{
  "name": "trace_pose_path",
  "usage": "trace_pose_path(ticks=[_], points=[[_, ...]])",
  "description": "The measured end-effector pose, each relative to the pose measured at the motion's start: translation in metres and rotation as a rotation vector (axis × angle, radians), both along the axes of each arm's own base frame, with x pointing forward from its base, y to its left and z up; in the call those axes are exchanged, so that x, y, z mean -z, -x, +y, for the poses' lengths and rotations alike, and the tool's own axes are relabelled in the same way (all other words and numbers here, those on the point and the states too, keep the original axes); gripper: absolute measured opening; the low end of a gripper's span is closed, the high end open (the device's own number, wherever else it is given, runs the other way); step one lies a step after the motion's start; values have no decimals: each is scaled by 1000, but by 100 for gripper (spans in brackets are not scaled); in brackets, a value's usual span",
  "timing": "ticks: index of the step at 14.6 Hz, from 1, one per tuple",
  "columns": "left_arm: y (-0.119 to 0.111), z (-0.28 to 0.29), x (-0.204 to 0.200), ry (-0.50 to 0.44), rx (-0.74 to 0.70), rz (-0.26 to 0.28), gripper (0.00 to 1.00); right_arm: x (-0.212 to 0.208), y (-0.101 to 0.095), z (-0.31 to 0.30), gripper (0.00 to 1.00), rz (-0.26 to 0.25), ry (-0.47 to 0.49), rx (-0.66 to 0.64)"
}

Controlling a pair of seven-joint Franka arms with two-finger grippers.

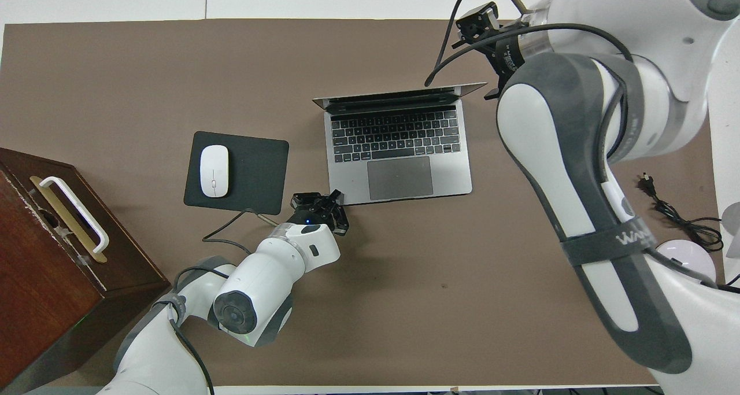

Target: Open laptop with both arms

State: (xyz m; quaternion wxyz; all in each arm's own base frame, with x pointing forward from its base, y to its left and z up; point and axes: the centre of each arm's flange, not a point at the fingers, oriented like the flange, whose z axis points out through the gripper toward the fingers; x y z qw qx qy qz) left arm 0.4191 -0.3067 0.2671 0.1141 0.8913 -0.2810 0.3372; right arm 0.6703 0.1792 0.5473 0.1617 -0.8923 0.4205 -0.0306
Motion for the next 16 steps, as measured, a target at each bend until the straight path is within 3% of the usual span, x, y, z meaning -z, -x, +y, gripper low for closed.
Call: trace_pose_path(ticks=[5,13,16], points=[[-2,-2,0,30,-38,18,1,-11,-2,-48,100,-35,114,-181],[-8,-12,-13,83,-85,35,1,-51,4,-104,100,-152,325,-540],[-11,-13,-34,47,-90,87,1,-68,14,-136,100,-164,350,-659]])
